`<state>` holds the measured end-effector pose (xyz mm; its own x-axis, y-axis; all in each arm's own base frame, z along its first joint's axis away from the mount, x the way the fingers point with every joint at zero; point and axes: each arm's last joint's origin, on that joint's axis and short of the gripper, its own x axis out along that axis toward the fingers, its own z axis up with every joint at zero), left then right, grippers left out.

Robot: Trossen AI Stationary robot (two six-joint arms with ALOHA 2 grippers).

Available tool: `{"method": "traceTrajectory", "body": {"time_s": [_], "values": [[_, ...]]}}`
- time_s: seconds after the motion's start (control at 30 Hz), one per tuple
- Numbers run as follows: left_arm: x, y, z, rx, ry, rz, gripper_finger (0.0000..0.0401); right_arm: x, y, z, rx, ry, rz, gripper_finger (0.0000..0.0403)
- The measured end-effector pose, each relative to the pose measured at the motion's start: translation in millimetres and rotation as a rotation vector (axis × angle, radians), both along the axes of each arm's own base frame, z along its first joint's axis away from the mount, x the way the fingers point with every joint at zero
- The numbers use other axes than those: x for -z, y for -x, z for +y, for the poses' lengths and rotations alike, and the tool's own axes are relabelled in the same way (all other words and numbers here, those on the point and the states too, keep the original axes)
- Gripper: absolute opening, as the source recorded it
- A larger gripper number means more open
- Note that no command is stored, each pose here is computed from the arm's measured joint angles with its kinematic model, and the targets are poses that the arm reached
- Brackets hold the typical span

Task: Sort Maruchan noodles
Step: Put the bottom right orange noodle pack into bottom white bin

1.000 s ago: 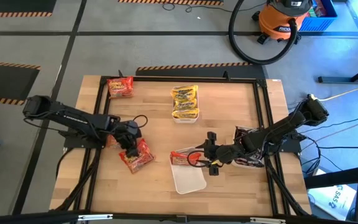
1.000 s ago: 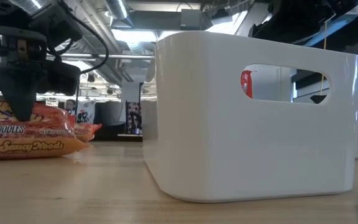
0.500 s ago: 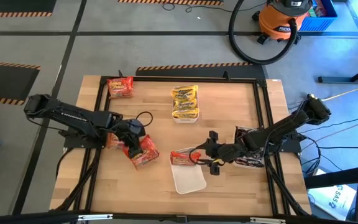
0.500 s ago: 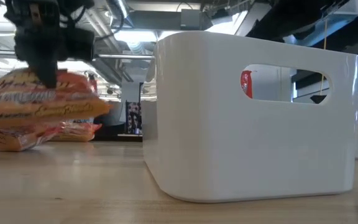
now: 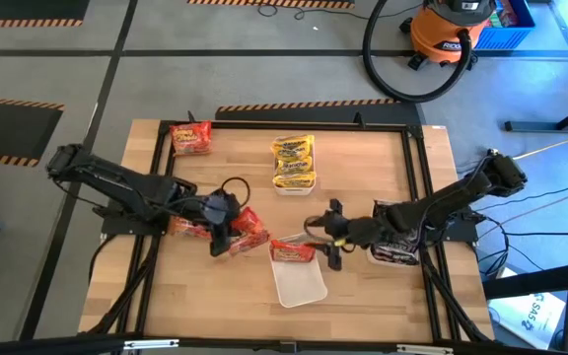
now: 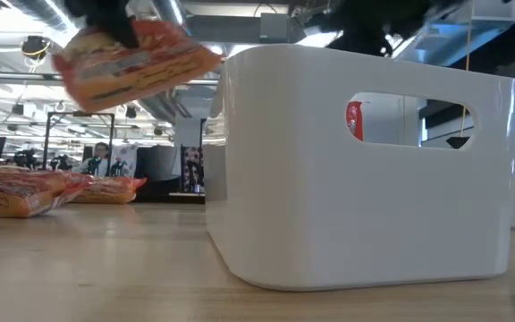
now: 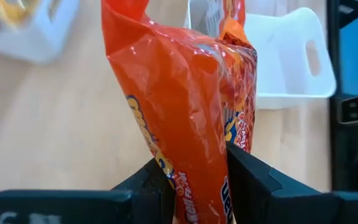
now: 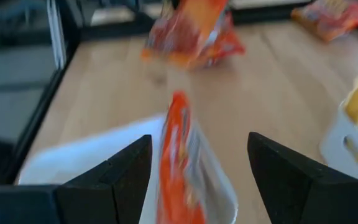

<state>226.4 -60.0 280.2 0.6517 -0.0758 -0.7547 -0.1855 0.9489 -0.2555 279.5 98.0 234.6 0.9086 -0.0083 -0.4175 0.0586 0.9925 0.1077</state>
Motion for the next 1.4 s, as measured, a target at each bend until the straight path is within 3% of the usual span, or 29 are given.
{"method": "traceTrajectory", "body": {"time_s": [0.2,0.43,0.57,0.83,1.1,1.23,1.4], "values": [[-16.4,-32.0,-13.4,0.050,-0.218,0.009,0.0111,-7.6,-15.4,-14.0,0.042,-0.057,-0.138,0.0243],[-28.0,-64.7,-20.9,0.137,-0.341,0.045,0.0111,-4.7,-31.1,-22.1,0.003,-0.133,-0.226,0.0244],[-34.8,-75.2,-22.2,0.152,-0.398,0.049,0.0111,0.9,-36.4,-26.8,0.014,-0.182,-0.219,0.0267],[-39.5,-78.4,-15.6,0.121,-0.420,0.037,0.0111,13.9,-45.3,-24.2,0.033,-0.202,-0.230,0.0339],[-41.0,-81.8,-9.9,0.100,-0.416,0.016,0.0111,25.0,-63.2,-29.9,0.068,-0.180,-0.226,0.0346],[-41.7,-82.6,-11.5,0.125,-0.416,0.004,0.0111,26.6,-70.6,-33.1,0.073,-0.162,-0.225,0.0334],[-42.2,-83.2,-11.3,0.122,-0.423,-0.004,0.0112,24.5,-72.2,-32.3,0.048,-0.135,-0.231,0.0267]]}}
